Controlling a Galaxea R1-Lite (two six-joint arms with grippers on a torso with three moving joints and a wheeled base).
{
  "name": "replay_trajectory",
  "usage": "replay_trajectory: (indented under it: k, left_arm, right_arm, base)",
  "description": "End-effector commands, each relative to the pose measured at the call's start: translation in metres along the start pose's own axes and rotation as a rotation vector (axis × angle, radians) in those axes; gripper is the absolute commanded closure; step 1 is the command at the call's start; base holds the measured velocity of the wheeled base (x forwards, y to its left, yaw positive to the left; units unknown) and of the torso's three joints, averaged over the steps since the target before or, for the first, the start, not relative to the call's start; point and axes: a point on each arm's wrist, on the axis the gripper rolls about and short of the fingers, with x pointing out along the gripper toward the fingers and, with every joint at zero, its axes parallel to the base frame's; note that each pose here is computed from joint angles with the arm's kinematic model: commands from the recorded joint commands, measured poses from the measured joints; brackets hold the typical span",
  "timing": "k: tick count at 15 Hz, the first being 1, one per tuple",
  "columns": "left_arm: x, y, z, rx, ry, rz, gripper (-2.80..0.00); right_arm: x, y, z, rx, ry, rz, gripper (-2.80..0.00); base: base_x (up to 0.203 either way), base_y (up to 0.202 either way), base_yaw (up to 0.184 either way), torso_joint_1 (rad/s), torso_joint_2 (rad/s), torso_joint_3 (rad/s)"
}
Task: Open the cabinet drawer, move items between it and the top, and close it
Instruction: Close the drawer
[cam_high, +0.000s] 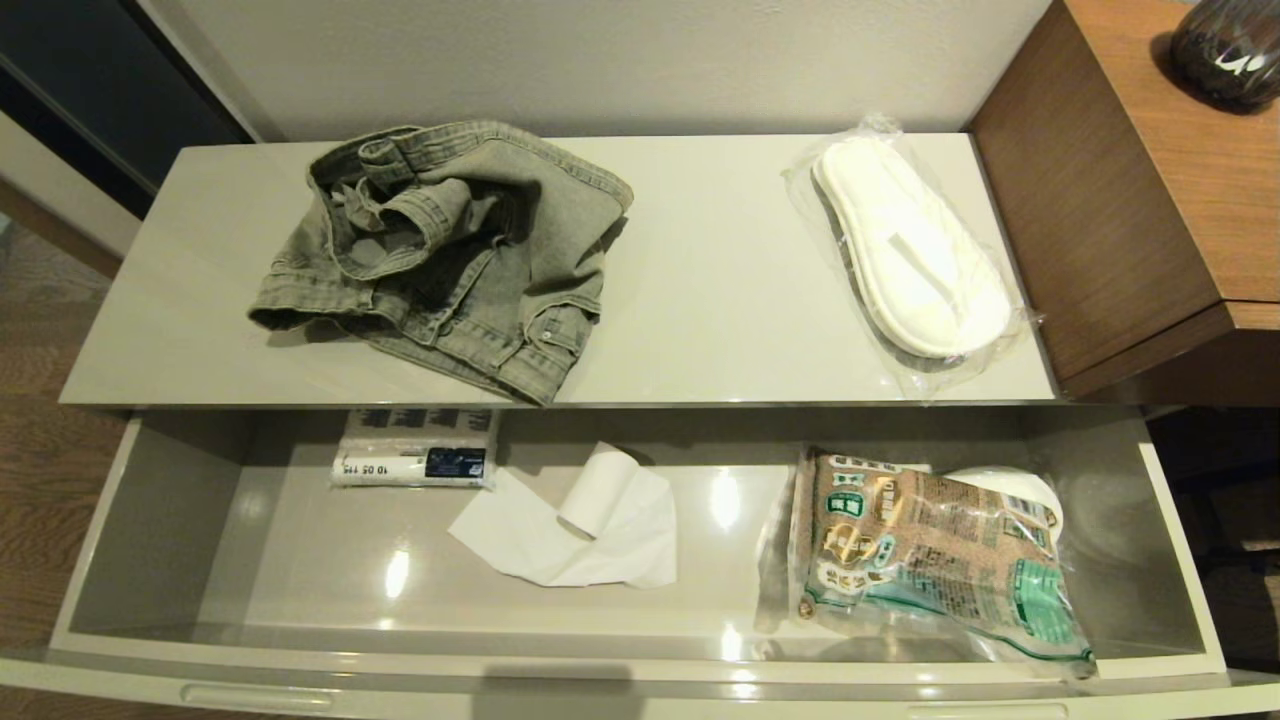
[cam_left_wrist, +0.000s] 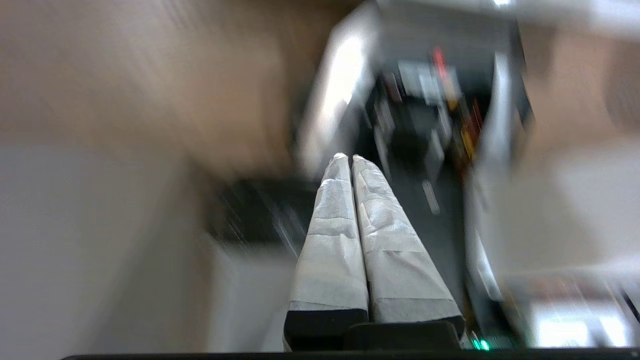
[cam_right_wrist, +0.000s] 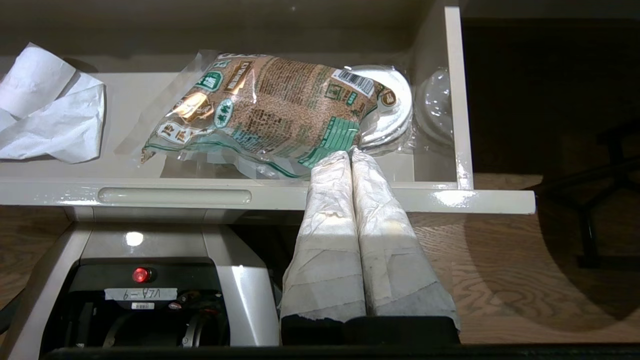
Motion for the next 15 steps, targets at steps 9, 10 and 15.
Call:
replay_trajectory:
  k: [9,10,15]
  left_arm:
    - [0.019,0.015,-0.028,-0.060,0.139,-0.039,0.00]
    - [0.014,0.015,-0.029,-0.080,0.146,-0.055,0.00]
    - [0.002,0.012,-0.034,-0.146,0.207,-0.101,0.00]
  right_arm:
    - [0.000,0.000,0.000,-0.001,0.001,-0.001,0.00]
    - [0.000,0.000,0.000,-0.002,0.001,-0.001,0.00]
    - [0.000,0.000,0.000,-0.005,0.001,0.001,0.00]
  base:
    - [0.000,0.000,0.000,0.000,0.00,0.000]
    - [0.000,0.000,0.000,0.000,0.00,0.000]
    - [0.000,0.000,0.000,0.000,0.00,0.000]
